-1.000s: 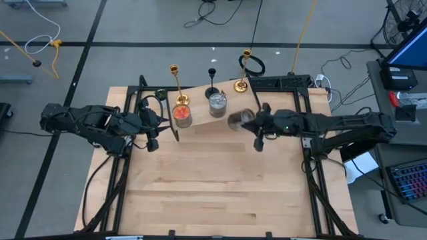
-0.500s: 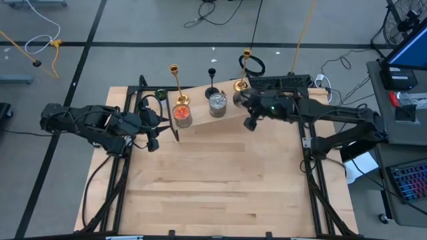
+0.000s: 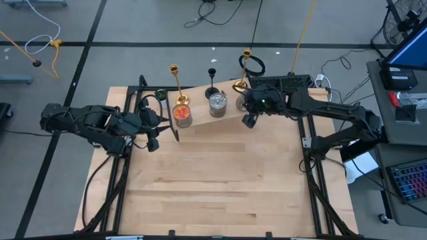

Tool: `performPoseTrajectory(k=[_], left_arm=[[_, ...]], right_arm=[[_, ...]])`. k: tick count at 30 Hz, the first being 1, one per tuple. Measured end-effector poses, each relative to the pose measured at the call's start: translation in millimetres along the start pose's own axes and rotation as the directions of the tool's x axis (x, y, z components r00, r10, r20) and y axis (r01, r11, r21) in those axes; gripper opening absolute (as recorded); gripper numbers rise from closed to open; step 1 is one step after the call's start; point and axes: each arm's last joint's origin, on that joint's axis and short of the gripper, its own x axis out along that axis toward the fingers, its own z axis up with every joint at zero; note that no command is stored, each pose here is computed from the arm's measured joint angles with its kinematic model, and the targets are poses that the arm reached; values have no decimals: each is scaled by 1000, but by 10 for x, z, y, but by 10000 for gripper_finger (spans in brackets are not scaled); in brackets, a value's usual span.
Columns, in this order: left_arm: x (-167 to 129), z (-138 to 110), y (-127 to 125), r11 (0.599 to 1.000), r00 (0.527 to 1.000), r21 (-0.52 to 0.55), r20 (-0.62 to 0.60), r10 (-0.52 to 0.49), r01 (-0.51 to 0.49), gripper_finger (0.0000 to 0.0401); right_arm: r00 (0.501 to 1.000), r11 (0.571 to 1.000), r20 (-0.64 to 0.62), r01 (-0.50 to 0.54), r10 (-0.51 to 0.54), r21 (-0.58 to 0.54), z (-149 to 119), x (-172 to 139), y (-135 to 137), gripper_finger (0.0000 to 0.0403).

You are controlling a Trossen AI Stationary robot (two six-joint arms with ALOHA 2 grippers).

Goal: Pick & Place candle stick holders
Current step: Put the silver scented candle on the shelf

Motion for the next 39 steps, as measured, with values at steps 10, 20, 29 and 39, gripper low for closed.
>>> performPoseTrajectory(k=[10, 20, 29, 39], left_arm=[[0, -1, 0, 1000, 1000, -9, -1, 0, 0, 118], [0, -6, 1, 1000, 1000, -7, -6, 1, -1, 118], [-2, -8, -13, 999, 999, -18, -12, -45, 45, 118], [-2, -10, -29, 995, 995, -23, -21, -101, 100, 118]], right_arm=[[1000, 1000, 5, 11, -11, 5, 7, 4, -35, 40], [996, 998, 86, 19, -14, -62, 89, 4, -52, 81], [987, 993, 133, -81, 93, -87, 40, -406, 171, 93], [999, 999, -34, 10, -12, -39, -384, -295, 252, 89]])
